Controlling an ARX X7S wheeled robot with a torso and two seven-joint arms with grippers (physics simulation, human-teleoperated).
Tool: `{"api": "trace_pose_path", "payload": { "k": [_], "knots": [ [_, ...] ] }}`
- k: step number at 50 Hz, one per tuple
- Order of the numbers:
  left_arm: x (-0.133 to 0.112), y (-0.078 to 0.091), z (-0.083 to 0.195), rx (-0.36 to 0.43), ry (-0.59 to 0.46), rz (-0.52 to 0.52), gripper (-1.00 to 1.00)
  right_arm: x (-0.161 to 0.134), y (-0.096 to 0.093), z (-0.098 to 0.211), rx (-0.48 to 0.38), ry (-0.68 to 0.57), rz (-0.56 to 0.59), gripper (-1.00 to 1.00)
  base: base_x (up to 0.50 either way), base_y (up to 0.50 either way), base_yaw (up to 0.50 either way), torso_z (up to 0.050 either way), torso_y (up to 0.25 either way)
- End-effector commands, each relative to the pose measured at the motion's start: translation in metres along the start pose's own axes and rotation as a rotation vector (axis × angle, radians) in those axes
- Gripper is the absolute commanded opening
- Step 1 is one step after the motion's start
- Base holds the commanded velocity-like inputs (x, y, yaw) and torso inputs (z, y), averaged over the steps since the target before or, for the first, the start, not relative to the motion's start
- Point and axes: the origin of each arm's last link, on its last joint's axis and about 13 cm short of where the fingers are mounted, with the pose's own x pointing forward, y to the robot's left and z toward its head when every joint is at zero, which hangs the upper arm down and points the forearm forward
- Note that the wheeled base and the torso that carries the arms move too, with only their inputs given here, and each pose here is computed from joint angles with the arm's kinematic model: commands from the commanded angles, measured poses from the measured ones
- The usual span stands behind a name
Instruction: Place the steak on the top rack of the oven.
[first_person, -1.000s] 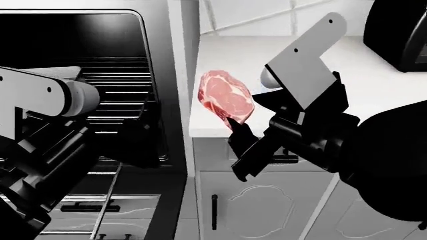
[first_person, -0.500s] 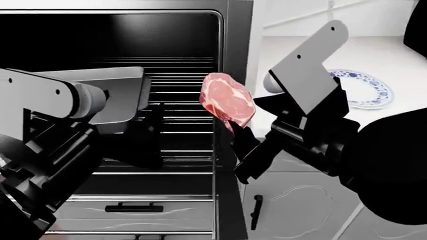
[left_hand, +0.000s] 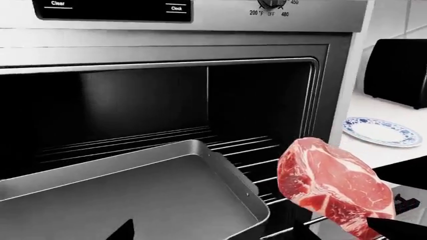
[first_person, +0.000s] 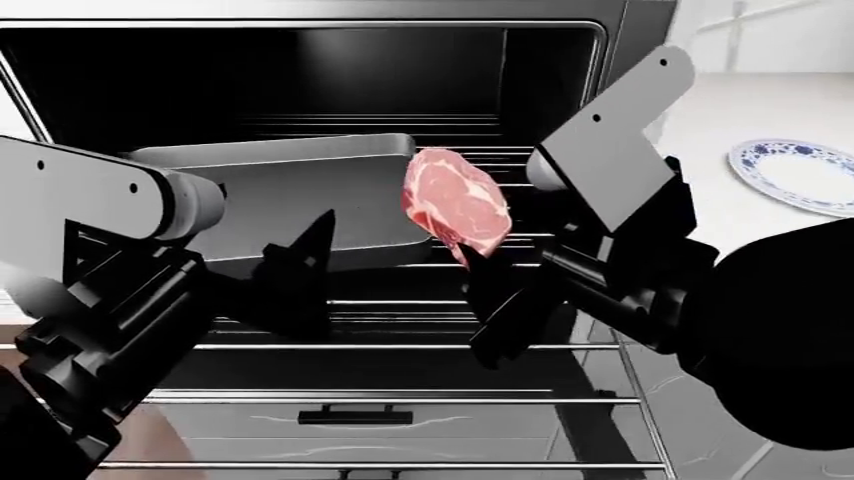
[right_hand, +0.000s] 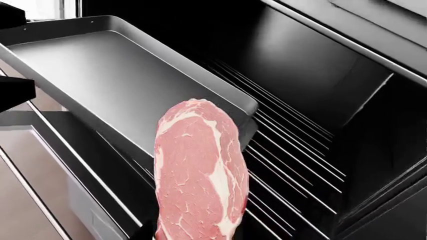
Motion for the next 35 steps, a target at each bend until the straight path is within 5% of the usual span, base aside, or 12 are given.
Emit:
{"api": "trace_pose_path", "payload": {
  "k": [1, 24, 35],
  "knots": [
    [0.001, 0.000, -0.003, -0.019, 0.027, -0.020, 1.00, 0.001, -0.002, 0.002, -0.015, -0.011, -0.016, -1.00, 0.00, 0.50, 0.00, 0.000, 0.000],
    [0.007, 0.001, -0.005, -0.019, 0.023, -0.011, 1.00, 0.003, -0.004, -0.002, 0.013, -0.017, -0.018, -1.00, 0.00, 0.49, 0.00, 0.000, 0.000],
    [0.005, 0.003, -0.005, -0.026, 0.015, -0.004, 1.00, 0.020, -0.016, -0.004, 0.043, -0.026, -0.017, -1.00, 0.00, 0.03, 0.00, 0.000, 0.000]
  ]
}}
